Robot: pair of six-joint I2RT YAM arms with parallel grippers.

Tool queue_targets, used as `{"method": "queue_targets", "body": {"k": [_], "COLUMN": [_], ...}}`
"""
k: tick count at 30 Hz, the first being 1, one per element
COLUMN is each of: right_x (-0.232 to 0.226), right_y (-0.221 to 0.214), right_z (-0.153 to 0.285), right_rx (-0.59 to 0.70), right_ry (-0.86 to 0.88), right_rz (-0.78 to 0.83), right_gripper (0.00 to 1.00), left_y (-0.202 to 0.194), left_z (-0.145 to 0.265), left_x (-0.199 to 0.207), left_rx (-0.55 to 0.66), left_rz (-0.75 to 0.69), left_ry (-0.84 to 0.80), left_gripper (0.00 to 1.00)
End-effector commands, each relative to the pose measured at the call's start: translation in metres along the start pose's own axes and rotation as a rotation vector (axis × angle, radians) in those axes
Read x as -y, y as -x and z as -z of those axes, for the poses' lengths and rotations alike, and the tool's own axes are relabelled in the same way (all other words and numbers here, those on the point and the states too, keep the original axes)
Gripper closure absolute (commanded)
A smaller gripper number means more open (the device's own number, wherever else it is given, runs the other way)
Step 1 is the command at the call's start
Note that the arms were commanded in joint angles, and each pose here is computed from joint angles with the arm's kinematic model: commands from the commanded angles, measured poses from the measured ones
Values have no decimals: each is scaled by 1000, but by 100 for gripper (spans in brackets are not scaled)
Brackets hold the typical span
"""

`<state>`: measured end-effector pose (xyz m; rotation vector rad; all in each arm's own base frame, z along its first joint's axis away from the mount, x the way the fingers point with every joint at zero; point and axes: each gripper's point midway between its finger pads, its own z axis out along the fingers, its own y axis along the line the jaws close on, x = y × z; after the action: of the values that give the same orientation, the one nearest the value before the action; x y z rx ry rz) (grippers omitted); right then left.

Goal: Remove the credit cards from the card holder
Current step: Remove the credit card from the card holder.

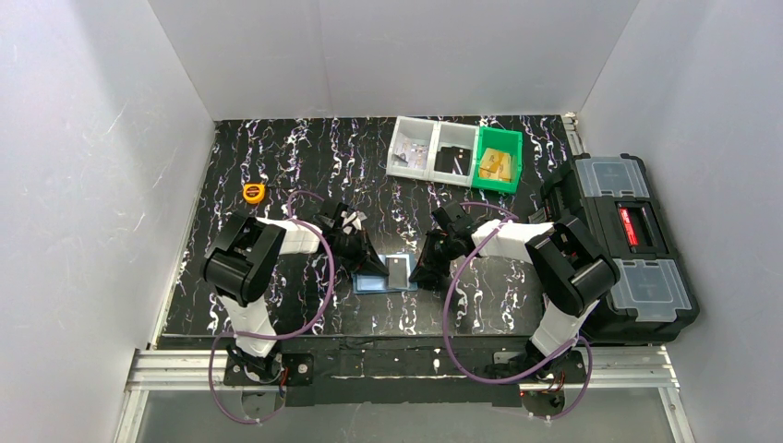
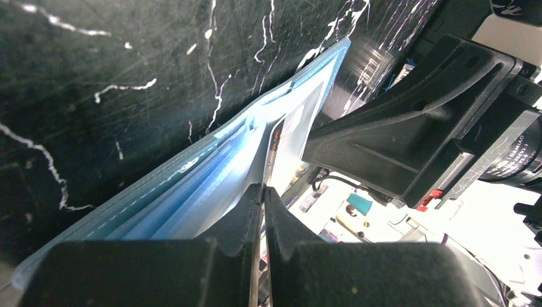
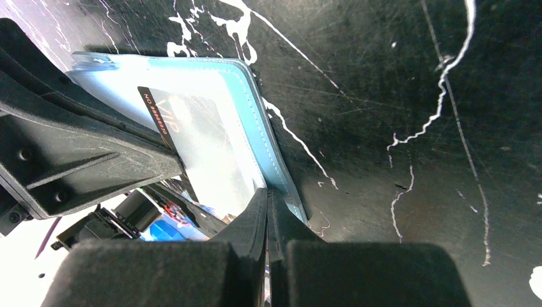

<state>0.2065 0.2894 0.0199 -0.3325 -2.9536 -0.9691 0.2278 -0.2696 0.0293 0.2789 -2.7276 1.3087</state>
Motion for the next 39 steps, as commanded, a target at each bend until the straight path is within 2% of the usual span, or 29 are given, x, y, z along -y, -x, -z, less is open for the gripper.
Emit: {"method": "queue_targets", "body": {"k": [1,7,17,25,31,34,39], "right_x": [56,61,59,28,6,-1,-15], "right_y": [1,0,1,12,21,22,25], "right_z": [-14,-13,-12,8,22,28,43], "right_rx": [45,47,51,95,115,128,161], "right_ry": [-196,-200,-193,-128,-105,-88,-58], "right_rz": [-29,-39,-35,28,72,83,102], "right_gripper": [99,99,99,98,91,83,63], "left_y": [-1,4,7,8,10,12,11], "left_z": [15,37,51,57,65,69,77], "left_x": [-1,-12,-13,1,1,2,10], "left_rx": [11,54,68,74,96,106,110], "left_rz": [1,-14,-22,-50,-53,-56,-64], "left_ry": [37,105,117,81,95,95,84], "left_gripper": [100,100,100,100,100,100,100]}}
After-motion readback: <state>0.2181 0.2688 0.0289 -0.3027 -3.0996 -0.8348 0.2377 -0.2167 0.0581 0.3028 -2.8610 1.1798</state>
